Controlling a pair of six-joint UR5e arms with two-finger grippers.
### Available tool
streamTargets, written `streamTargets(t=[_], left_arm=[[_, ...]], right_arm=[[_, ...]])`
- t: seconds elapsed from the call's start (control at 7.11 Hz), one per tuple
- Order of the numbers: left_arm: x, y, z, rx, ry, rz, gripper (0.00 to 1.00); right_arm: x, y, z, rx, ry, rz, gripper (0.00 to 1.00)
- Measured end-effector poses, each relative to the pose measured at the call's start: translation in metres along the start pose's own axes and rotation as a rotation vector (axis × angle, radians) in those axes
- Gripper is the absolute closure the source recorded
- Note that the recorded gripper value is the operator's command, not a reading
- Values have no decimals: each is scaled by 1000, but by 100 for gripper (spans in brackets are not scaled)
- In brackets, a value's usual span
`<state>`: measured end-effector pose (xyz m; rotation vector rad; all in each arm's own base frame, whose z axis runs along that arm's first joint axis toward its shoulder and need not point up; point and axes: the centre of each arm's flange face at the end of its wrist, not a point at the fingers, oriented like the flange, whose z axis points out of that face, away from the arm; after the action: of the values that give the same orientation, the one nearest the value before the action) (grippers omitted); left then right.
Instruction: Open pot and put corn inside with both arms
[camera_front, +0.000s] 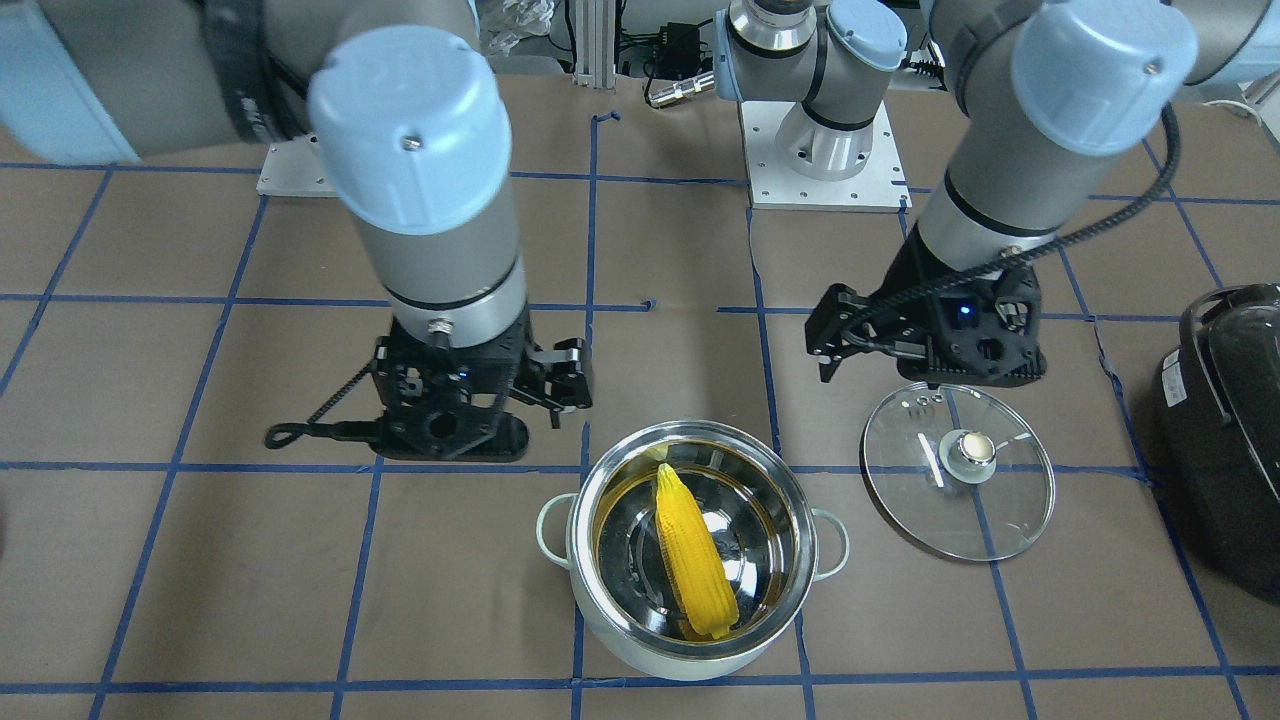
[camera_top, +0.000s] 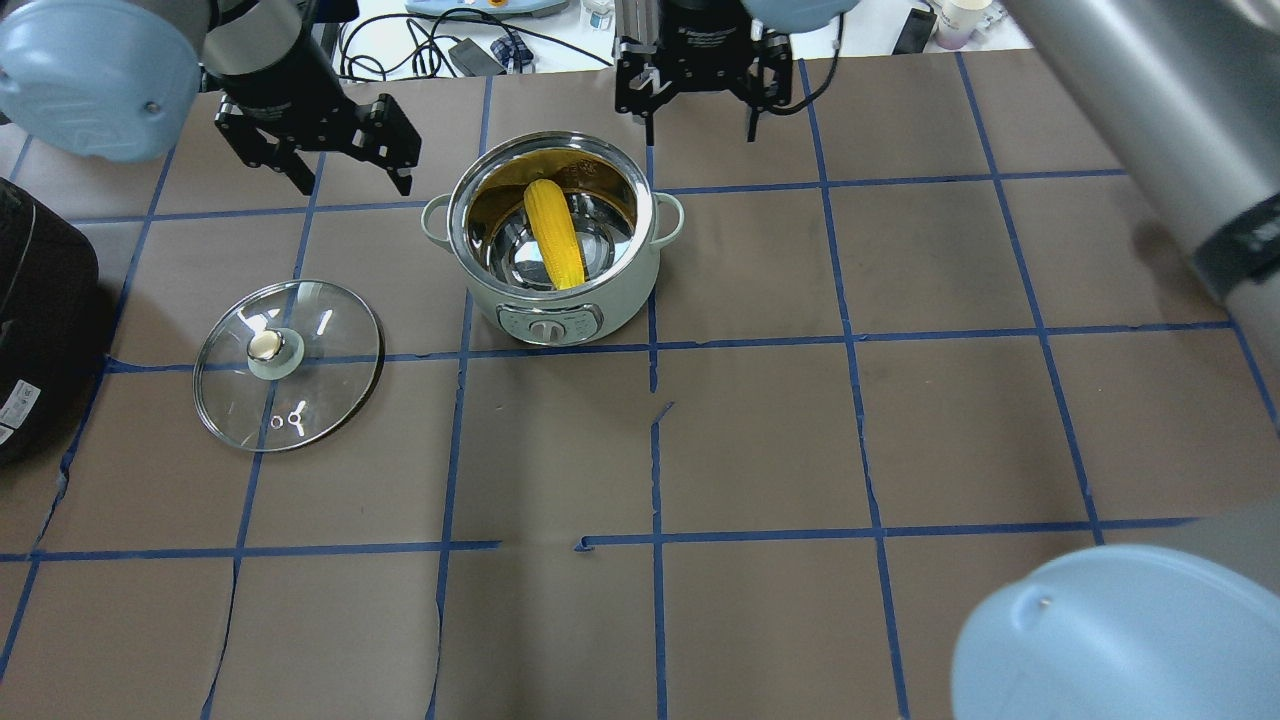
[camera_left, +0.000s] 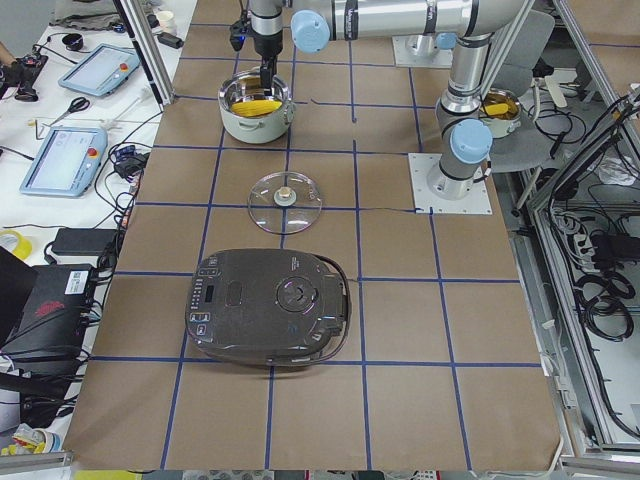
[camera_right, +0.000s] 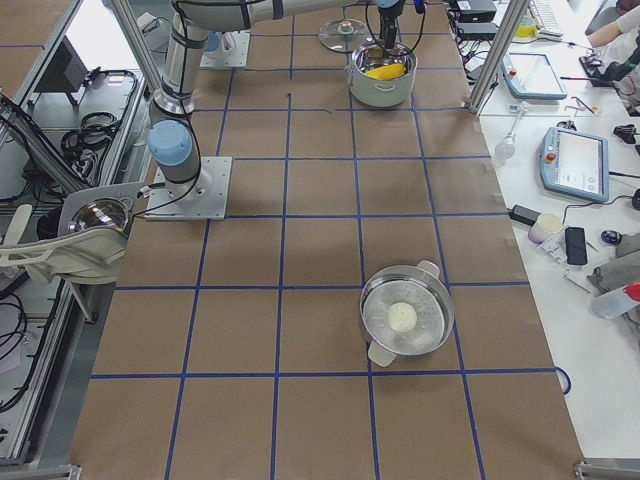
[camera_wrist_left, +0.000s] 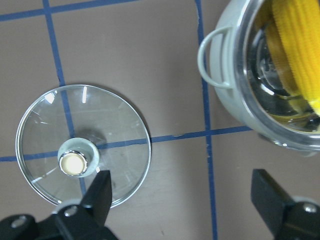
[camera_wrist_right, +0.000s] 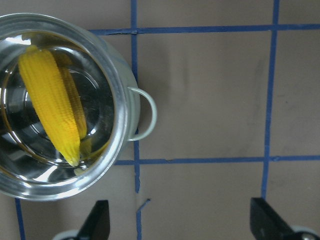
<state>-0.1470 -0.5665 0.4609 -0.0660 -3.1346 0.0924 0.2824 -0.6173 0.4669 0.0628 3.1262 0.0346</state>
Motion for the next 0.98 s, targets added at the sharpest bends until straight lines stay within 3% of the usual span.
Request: streamTargets(t=[0.42, 0.7, 0.98], left_arm=[[61, 44, -37, -2, 6, -20, 0], [56, 51, -60, -37, 2, -30, 0], [29, 52, -78, -65, -2, -19, 0]], right_arm=[[109, 53, -5, -46, 7, -7, 0], [134, 93, -8, -25, 46, -9, 0], [137, 106, -11, -16, 56, -2, 0]])
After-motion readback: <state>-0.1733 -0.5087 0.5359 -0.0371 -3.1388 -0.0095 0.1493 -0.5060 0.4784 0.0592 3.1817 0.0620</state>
